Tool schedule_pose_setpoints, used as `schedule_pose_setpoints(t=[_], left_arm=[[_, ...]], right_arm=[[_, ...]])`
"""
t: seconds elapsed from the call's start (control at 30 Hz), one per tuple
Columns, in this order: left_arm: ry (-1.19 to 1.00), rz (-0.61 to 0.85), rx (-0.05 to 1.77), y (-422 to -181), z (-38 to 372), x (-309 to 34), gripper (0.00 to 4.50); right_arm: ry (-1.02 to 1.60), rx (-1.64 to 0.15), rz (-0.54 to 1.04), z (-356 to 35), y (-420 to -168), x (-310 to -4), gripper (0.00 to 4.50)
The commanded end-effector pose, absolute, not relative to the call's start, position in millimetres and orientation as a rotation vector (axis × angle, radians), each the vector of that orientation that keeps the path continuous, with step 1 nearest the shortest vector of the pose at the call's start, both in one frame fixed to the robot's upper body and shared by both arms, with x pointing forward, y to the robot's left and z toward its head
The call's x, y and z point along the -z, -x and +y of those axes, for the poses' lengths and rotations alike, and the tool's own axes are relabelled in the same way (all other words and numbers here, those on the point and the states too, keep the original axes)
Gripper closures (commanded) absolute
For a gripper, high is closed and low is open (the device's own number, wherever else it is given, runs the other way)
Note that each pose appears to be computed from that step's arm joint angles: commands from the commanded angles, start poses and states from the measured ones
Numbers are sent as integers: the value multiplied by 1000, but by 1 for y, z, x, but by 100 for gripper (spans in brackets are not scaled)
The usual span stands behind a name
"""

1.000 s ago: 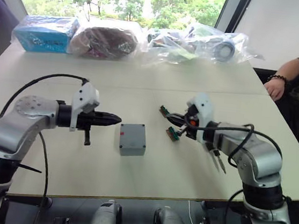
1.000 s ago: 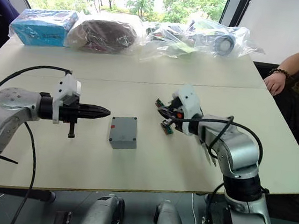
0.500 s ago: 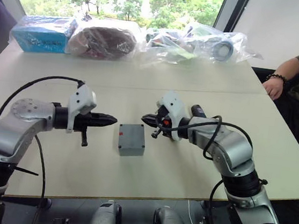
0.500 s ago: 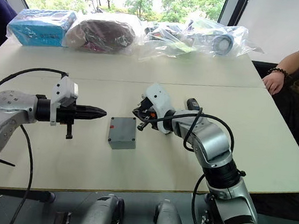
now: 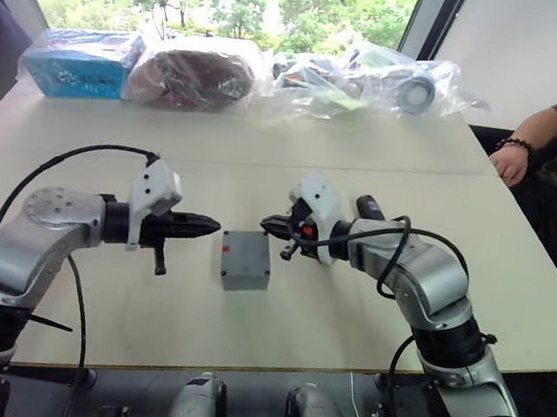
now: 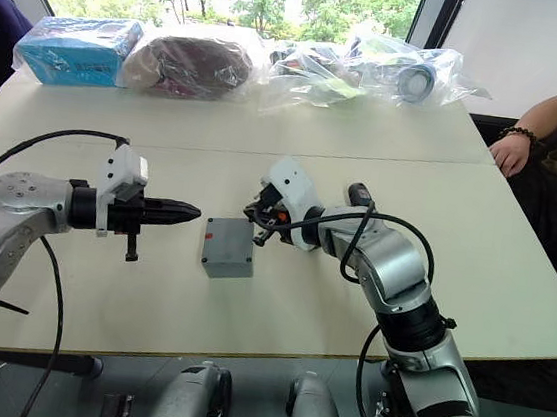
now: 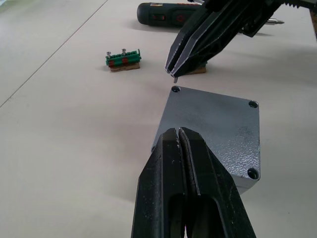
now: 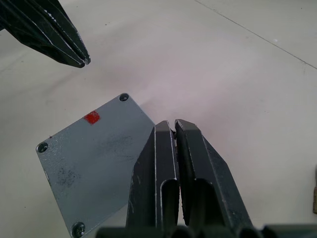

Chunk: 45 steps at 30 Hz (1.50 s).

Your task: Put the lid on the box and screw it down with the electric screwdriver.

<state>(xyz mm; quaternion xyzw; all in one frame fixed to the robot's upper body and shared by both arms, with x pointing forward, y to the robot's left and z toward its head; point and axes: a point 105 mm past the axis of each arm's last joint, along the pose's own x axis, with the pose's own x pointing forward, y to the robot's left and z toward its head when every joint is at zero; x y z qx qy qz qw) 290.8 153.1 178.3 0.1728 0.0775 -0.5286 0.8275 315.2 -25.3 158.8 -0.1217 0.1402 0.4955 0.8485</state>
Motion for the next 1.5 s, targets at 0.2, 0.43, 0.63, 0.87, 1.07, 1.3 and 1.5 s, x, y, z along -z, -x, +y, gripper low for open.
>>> schedule_pose_setpoints(t=[0.2, 0.43, 0.63, 0.87, 1.07, 1.3, 1.5], left_arm=[[-382, 105, 1140, -288, 147, -195, 450], [-382, 109, 1141, -287, 147, -194, 450], [-377, 106, 1138, -287, 147, -194, 450], [-376, 106, 1138, -287, 147, -194, 450], [-374, 108, 1140, -287, 146, -193, 450], [-371, 112, 1145, -285, 145, -192, 450], [-362, 105, 1156, -286, 143, -192, 450]], right_arm=[[257, -1058, 261, -22, -314, -162, 442], [255, -1050, 254, -21, -320, -163, 442], [257, -1051, 251, -21, -322, -163, 442], [265, -1054, 284, -22, -320, -153, 442], [257, -1054, 324, -24, -319, -139, 442], [251, -1056, 302, -26, -318, -143, 209], [302, -1002, 249, -40, -319, -159, 7]])
